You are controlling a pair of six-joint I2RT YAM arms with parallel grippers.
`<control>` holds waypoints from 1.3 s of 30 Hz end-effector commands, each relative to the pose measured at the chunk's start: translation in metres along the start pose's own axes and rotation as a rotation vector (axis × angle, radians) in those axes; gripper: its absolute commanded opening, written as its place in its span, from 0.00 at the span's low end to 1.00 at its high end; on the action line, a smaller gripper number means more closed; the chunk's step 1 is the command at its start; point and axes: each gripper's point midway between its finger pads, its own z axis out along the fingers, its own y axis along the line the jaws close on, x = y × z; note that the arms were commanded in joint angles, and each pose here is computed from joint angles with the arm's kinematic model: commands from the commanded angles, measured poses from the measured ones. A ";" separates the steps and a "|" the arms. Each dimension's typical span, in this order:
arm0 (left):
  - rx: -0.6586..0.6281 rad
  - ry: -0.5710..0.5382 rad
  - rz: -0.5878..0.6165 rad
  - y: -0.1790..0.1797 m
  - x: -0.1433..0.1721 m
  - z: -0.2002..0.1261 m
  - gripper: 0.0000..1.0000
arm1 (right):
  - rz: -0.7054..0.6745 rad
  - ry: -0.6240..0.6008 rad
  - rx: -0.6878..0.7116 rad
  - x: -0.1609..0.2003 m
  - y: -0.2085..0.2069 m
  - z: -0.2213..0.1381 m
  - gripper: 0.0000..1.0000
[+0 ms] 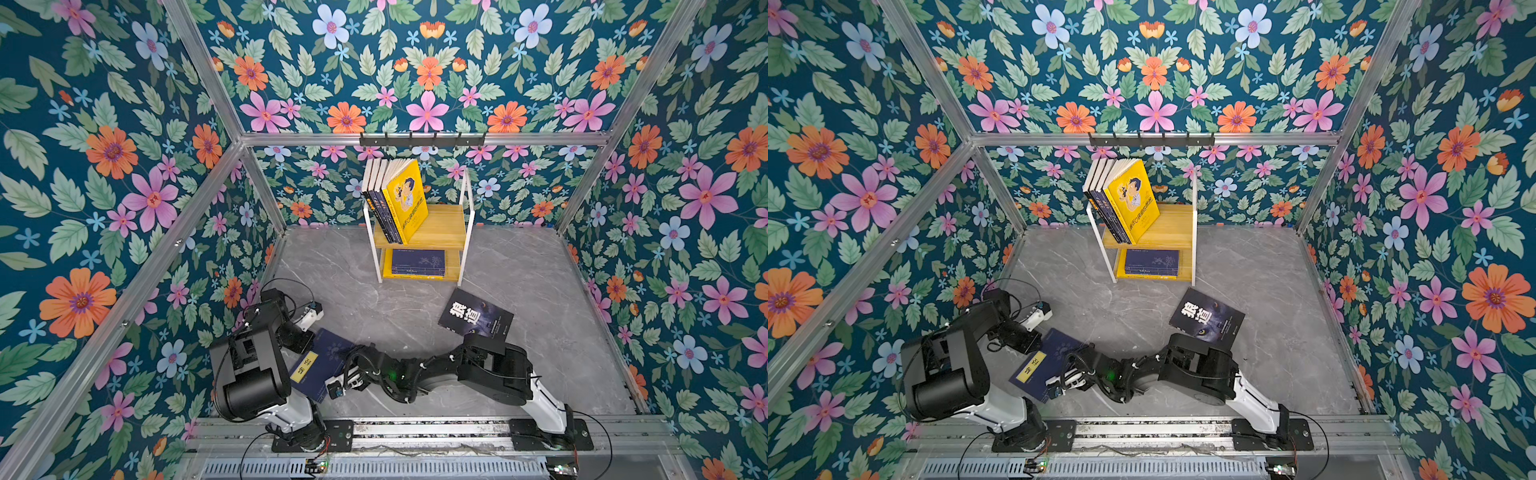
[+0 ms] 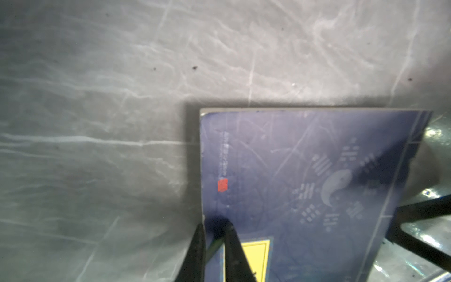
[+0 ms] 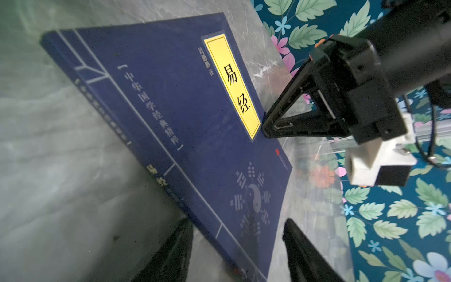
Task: Stacking books/files
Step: Pick up the book from the bottom-left of the table.
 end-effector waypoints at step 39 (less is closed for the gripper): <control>-0.247 -0.756 -0.167 0.014 -0.160 -0.195 0.55 | -0.161 0.229 0.236 0.048 -0.055 -0.074 0.00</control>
